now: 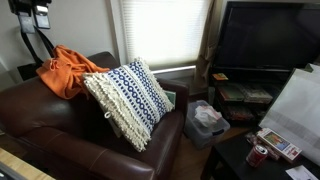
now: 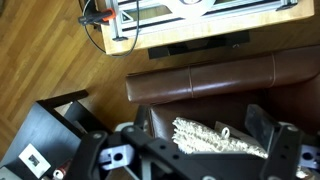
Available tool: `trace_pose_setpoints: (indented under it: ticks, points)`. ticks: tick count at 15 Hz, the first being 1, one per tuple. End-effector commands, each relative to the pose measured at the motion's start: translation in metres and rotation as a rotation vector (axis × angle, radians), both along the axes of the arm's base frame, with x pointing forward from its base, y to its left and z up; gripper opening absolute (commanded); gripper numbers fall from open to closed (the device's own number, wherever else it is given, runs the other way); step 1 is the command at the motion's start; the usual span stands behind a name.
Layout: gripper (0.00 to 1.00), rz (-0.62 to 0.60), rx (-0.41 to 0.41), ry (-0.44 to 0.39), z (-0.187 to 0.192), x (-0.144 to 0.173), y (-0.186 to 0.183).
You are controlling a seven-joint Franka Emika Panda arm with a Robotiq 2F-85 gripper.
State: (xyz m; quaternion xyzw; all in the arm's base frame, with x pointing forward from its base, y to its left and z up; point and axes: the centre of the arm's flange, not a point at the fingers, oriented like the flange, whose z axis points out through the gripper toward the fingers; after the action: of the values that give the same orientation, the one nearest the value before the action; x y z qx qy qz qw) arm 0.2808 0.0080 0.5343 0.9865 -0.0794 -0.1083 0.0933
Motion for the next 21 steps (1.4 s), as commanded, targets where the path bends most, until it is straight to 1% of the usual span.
trace_pose_setpoints:
  ticks: [1, 2, 4, 5, 7, 10, 14, 17, 18, 19, 20, 21]
  points:
    - [1.00, 0.000, 0.000, 0.000, 0.000, 0.000, 0.000]
    - [1.00, 0.000, 0.000, 0.000, 0.000, 0.000, 0.000]
    - [1.00, -0.003, -0.011, -0.028, 0.004, 0.014, 0.002]
    - [1.00, -0.007, -0.013, -0.043, 0.009, 0.026, 0.003]
    - [1.00, 0.010, 0.011, -0.060, 0.019, 0.052, 0.007]
    - [1.00, 0.068, 0.025, -0.050, 0.030, 0.101, 0.027]
    - [1.00, 0.179, 0.075, 0.030, 0.029, 0.172, 0.058]
    - [1.00, 0.216, 0.103, 0.107, 0.008, 0.219, 0.085]
    - [1.00, 0.223, 0.108, 0.146, -0.002, 0.229, 0.093]
    - [1.00, 0.234, 0.096, 0.187, -0.008, 0.231, 0.098]
    - [1.00, 0.215, 0.079, 0.105, -0.011, 0.203, 0.085]
    - [1.00, 0.222, 0.081, 0.141, -0.019, 0.212, 0.090]
